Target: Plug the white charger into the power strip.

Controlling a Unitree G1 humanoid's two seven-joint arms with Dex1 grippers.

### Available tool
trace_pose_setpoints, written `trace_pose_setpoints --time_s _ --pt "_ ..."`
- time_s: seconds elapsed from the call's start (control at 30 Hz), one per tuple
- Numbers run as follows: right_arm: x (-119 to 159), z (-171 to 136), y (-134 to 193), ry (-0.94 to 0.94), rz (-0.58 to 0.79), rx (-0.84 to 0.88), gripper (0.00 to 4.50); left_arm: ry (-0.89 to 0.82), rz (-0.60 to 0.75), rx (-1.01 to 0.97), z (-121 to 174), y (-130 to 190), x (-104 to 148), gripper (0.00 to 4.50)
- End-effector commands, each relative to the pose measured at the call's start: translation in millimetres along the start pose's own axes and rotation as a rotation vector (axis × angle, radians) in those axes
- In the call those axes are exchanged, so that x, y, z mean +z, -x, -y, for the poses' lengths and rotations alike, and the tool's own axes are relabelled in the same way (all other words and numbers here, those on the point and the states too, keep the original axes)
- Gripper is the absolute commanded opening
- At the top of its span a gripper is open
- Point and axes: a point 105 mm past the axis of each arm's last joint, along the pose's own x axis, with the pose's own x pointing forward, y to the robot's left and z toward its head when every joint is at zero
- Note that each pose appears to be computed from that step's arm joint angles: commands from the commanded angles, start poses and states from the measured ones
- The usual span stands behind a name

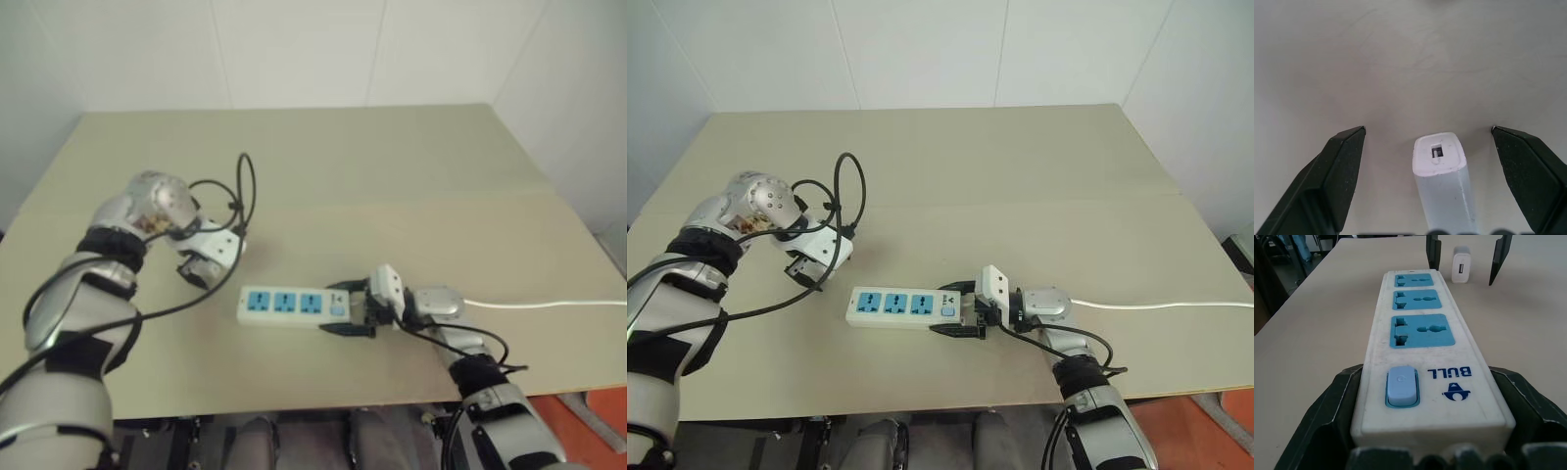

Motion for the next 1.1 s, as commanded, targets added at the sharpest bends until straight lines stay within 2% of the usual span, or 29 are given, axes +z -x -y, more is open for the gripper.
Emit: trace_pose_setpoints --time_s 0.03,0.4,0.53,0.8,0.97,1.1 --pt "2.7 -3.2 -4.2 0.006 0.016 0.028 3.40 0.006 -0.004 0.008 1.7 2.7 -2.4 4.50" --pt "0.3 -6.0 -2.1 -0.001 0.008 0.053 3.40 0.005 -0.028 0.020 -2.7 0.4 -1.0 4.50" --pt "0.5 -5.5 -2.0 0.000 0.009 0.048 3.40 0.004 -0.034 0.023 -3.9 0.0 -0.9 3.62" --pt "0.2 -5.0 0.2 0.003 0.005 0.042 3.40 -0.001 -0.016 0.040 -8.4 -0.6 3.9 1.05" --pt "0.1 -5.5 0.4 0.005 0.004 0.043 3.40 0.001 0.021 0.054 -9.4 2.8 8.2 1.02" --pt "-0.7 -7.4 -1.1 0.008 0.005 0.047 3.40 0.006 0.149 0.196 -28.3 21.7 28.2 1.02"
